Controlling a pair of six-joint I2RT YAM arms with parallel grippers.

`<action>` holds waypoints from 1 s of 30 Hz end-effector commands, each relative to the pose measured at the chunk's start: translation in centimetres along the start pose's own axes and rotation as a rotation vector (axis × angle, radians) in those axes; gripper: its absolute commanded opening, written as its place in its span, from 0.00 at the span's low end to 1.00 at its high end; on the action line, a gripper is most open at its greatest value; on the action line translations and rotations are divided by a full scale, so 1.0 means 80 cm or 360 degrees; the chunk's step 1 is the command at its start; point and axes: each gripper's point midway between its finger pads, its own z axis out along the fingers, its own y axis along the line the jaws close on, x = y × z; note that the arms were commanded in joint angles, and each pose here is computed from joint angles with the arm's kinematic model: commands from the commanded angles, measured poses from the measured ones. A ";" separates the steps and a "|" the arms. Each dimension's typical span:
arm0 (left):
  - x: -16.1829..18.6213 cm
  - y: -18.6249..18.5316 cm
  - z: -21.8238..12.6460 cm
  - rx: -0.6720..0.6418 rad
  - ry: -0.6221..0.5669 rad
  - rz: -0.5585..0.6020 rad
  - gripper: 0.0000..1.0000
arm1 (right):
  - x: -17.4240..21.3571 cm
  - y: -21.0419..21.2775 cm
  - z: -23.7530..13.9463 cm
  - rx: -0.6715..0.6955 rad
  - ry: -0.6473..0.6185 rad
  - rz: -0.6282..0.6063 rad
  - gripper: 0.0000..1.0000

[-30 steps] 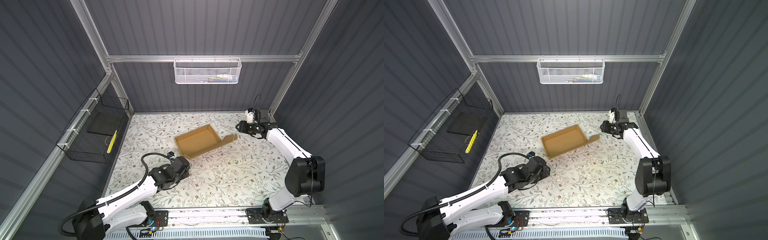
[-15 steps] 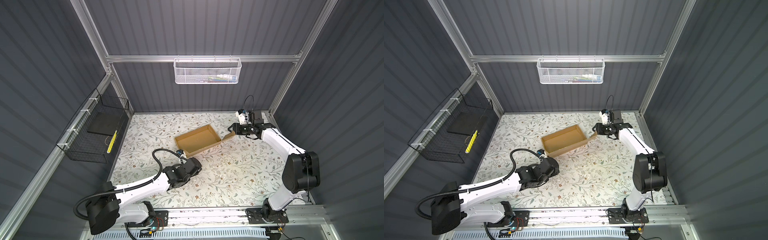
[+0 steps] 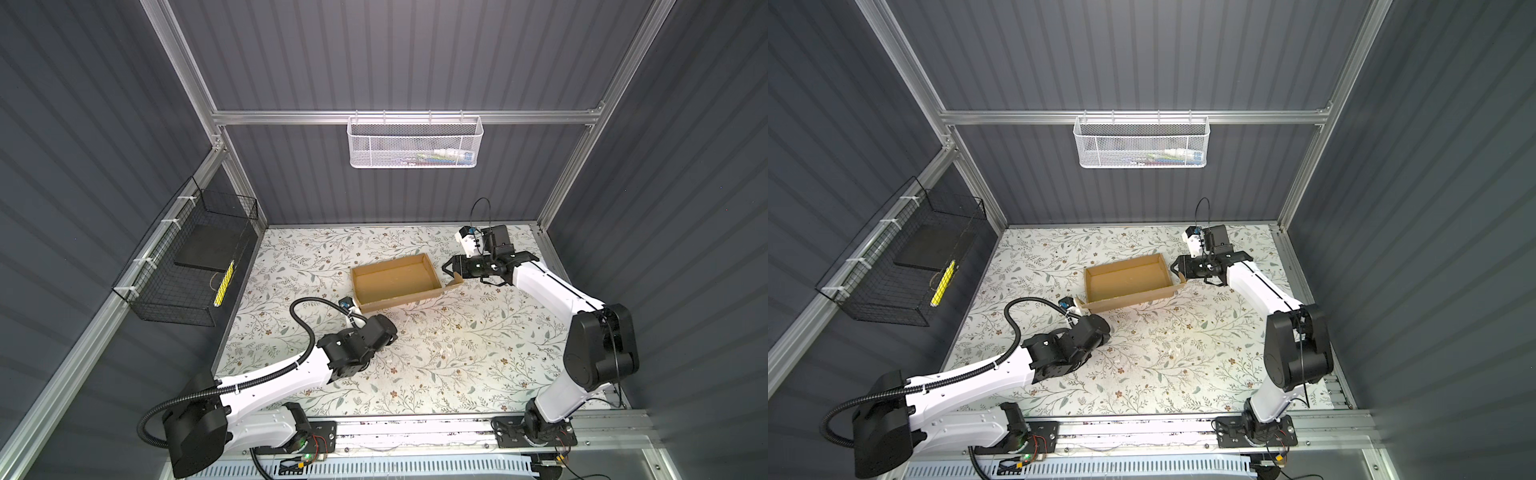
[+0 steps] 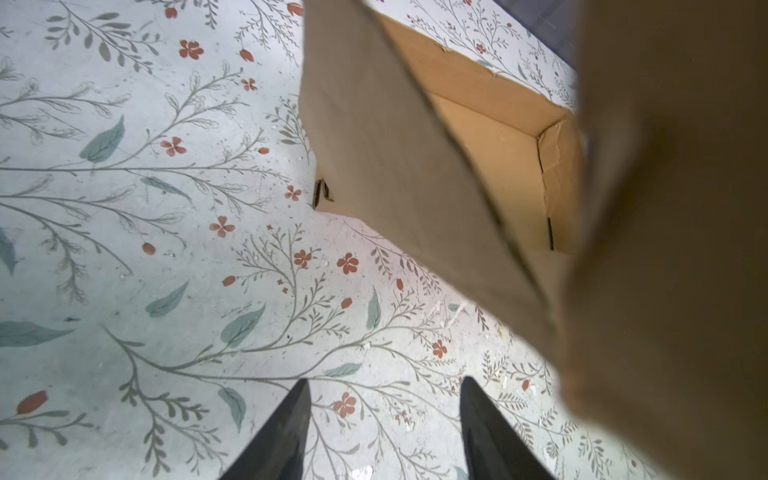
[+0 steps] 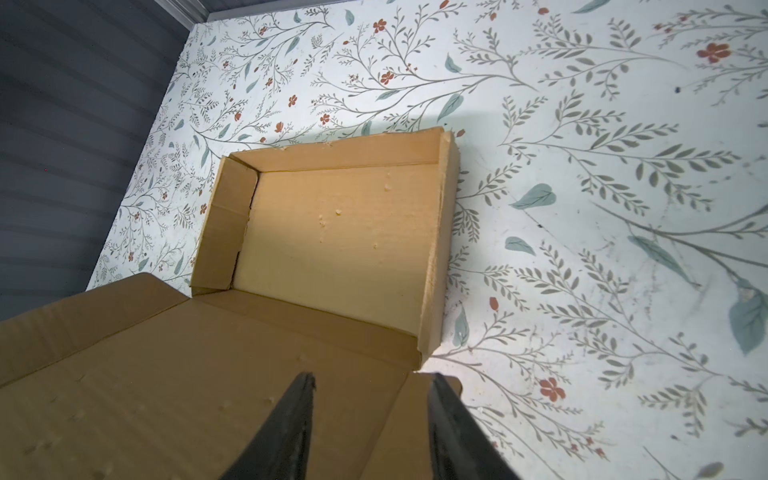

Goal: Fold the paper box

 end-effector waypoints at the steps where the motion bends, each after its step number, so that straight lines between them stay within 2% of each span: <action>1: -0.019 0.015 0.002 -0.0054 -0.0090 -0.0022 0.58 | 0.004 0.024 -0.011 -0.0040 0.0006 -0.0060 0.47; 13: -0.062 0.016 0.013 -0.0059 -0.0158 -0.0063 0.59 | 0.054 0.060 -0.023 -0.0078 0.0159 -0.0112 0.47; 20: -0.089 0.002 0.019 -0.0053 -0.0196 -0.0019 0.60 | 0.062 0.056 -0.029 -0.0036 0.0209 -0.0151 0.47; 30: -0.113 -0.003 0.053 -0.0050 -0.0153 -0.0024 0.60 | 0.071 0.057 -0.018 -0.0076 0.0267 -0.0131 0.47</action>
